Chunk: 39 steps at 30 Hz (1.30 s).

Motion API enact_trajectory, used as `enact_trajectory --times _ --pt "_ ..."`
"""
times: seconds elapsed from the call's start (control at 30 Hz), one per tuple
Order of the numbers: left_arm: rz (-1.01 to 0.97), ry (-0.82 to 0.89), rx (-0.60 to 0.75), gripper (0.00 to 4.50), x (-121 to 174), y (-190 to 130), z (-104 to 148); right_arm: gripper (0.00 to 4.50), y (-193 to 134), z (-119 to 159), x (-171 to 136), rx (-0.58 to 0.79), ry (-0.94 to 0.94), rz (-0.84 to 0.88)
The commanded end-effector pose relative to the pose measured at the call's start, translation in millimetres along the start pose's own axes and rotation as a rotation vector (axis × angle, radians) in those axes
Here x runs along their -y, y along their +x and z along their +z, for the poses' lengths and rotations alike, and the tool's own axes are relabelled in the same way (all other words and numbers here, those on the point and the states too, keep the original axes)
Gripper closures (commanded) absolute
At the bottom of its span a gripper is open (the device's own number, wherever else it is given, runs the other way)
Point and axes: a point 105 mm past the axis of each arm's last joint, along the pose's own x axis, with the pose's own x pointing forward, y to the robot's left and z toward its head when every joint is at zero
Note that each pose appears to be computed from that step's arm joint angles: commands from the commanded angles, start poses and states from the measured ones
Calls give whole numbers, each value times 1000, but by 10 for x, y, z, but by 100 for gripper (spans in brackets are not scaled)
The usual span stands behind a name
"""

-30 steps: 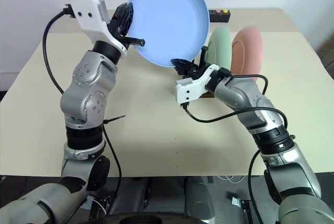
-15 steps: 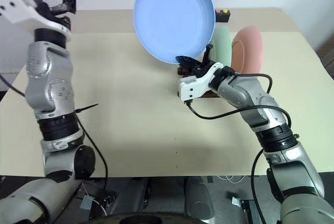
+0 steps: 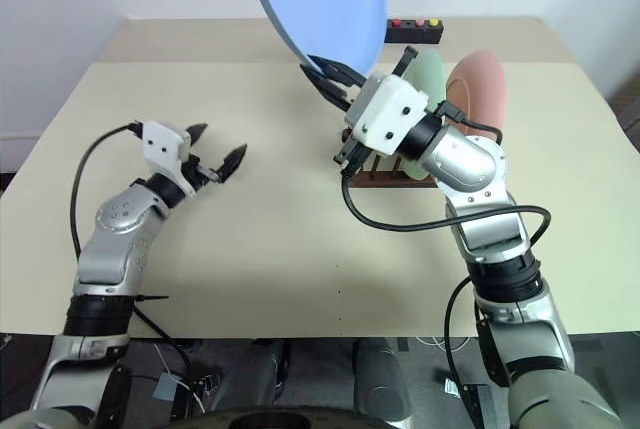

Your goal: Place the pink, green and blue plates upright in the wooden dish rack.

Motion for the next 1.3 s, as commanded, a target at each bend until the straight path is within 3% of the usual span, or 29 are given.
enact_trajectory --times 0.03,0.37,0.8,1.3 --pt "-120 38 29 5 255 3 62 450 -61 182 21 64 158 -14" --pt "-279 34 23 5 635 21 6 450 -248 21 -57 35 519 -103" --pt "-340 23 56 5 741 -18 84 450 -392 -291 -56 -31 649 -187" --pt "-337 41 53 5 725 -23 76 450 -472 -453 -5 -48 784 -255"
